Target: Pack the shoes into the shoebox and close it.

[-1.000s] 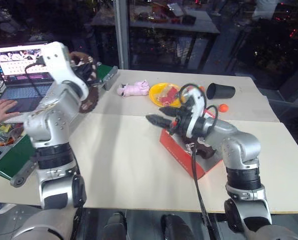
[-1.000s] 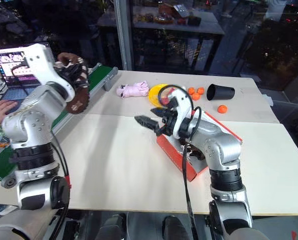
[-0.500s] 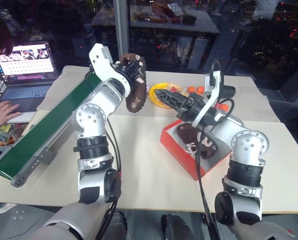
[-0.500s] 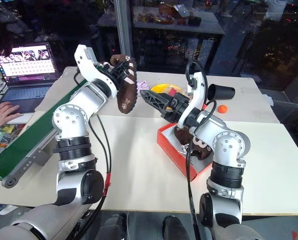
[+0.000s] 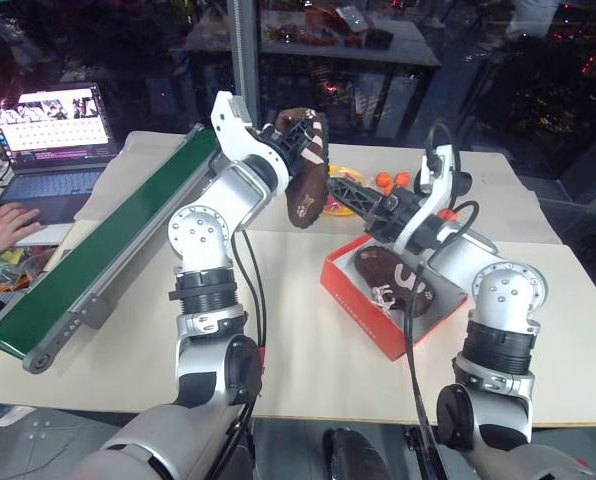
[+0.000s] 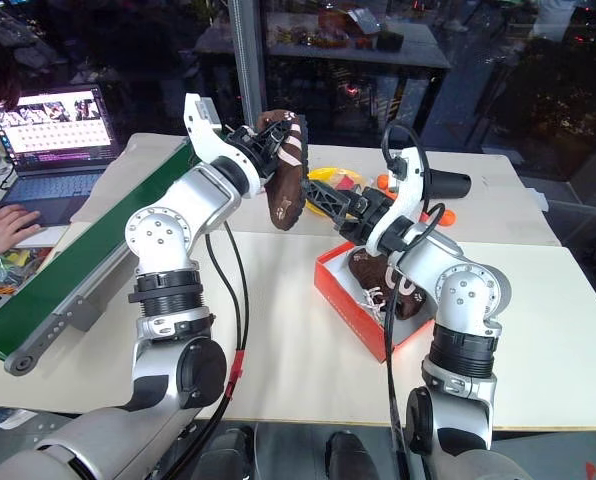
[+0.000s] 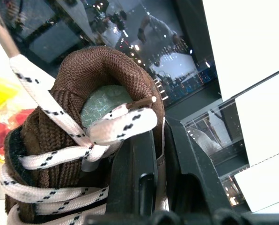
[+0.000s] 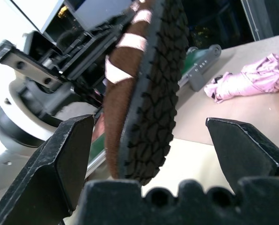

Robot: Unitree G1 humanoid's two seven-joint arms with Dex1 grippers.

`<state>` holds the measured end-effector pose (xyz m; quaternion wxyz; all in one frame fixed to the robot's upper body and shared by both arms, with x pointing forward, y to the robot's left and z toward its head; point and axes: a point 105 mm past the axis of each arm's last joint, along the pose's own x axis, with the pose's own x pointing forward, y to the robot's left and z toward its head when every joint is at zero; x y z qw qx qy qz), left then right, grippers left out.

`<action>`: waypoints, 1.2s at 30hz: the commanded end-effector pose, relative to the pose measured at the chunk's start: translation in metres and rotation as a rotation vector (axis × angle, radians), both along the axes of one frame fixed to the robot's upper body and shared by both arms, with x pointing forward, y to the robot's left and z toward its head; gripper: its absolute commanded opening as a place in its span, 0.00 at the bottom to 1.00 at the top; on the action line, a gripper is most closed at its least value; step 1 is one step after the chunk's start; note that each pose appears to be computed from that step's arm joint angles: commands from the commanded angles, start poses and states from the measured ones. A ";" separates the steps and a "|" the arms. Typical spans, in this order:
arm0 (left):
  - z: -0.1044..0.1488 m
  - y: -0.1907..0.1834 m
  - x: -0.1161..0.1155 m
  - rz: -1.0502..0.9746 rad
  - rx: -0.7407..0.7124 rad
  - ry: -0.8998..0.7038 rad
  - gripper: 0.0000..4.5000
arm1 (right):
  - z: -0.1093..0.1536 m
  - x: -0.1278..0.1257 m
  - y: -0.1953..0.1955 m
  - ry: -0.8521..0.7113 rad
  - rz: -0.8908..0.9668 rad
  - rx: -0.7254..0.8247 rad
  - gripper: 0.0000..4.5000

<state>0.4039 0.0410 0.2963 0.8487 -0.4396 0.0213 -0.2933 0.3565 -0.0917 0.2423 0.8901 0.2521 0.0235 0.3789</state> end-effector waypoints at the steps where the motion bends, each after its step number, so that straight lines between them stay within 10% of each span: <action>1: 0.024 -0.020 -0.012 -0.056 -0.032 -0.071 0.00 | 0.007 0.001 -0.001 -0.035 -0.021 -0.005 1.00; 22: 0.015 -0.039 -0.016 -0.114 -0.048 -0.025 0.00 | 0.016 0.005 0.025 -0.036 0.019 -0.036 1.00; 36: 0.013 -0.031 -0.015 -0.097 -0.037 -0.021 0.00 | 0.014 0.019 0.018 -0.045 -0.049 -0.035 0.11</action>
